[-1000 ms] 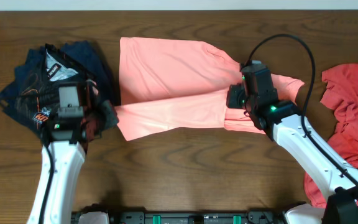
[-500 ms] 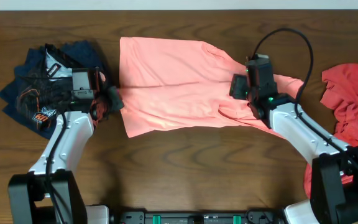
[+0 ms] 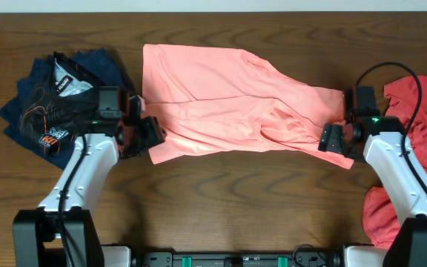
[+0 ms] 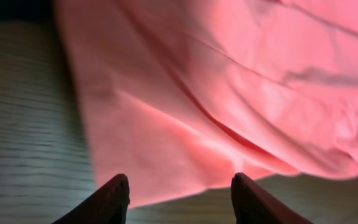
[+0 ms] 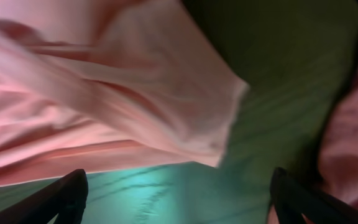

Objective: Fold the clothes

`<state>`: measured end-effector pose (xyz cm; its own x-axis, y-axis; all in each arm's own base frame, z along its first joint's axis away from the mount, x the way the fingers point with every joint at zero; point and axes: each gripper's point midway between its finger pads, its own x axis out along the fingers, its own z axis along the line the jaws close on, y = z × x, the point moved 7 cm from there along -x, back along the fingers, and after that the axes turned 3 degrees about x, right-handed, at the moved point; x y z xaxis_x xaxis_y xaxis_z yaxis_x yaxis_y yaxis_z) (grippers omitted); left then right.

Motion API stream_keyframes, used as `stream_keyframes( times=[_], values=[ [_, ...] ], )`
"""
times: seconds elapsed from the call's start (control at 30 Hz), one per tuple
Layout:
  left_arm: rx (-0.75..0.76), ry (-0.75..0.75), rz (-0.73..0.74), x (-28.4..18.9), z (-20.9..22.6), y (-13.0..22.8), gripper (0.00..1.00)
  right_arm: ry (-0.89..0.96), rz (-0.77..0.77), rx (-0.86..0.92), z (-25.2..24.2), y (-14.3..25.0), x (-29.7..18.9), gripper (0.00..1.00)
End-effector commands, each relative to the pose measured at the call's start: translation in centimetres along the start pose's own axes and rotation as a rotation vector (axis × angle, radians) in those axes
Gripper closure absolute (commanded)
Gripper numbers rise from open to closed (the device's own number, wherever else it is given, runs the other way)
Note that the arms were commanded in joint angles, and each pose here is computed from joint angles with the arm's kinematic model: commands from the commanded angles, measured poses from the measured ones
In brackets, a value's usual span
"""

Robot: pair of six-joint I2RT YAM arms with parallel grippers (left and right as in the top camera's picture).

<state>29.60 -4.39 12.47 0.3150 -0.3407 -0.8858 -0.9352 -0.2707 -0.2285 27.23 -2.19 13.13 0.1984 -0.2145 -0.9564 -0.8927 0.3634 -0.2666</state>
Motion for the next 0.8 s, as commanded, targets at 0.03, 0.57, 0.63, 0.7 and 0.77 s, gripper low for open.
stream_keyframes(
  times=[0.03, 0.57, 0.63, 0.7, 0.77],
  values=[
    [0.068, 0.002, 0.006, 0.1, -1.3, 0.6, 0.46, 0.047, 0.021, 0.02, -1.1, 0.6, 1.3, 0.09],
    [0.084, 0.007, 0.015, 0.2, -1.8, 0.8, 0.46, 0.041, -0.016, 0.085, -1.3, 3.5, 5.4, 0.31],
    [0.084, 0.007, 0.014, 0.2, -1.8, 0.8, 0.47, 0.036, -0.028, 0.088, -1.2, 3.7, 5.8, 0.45],
    [0.084, 0.007, 0.014, 0.2, -1.8, 0.8, 0.47, 0.036, -0.029, 0.089, -1.3, 3.9, 6.0, 0.64],
    [0.084, 0.007, 0.014, 0.2, -1.8, 0.8, 0.47, 0.035, -0.033, 0.09, -1.3, 4.0, 6.2, 0.82]
  ],
)
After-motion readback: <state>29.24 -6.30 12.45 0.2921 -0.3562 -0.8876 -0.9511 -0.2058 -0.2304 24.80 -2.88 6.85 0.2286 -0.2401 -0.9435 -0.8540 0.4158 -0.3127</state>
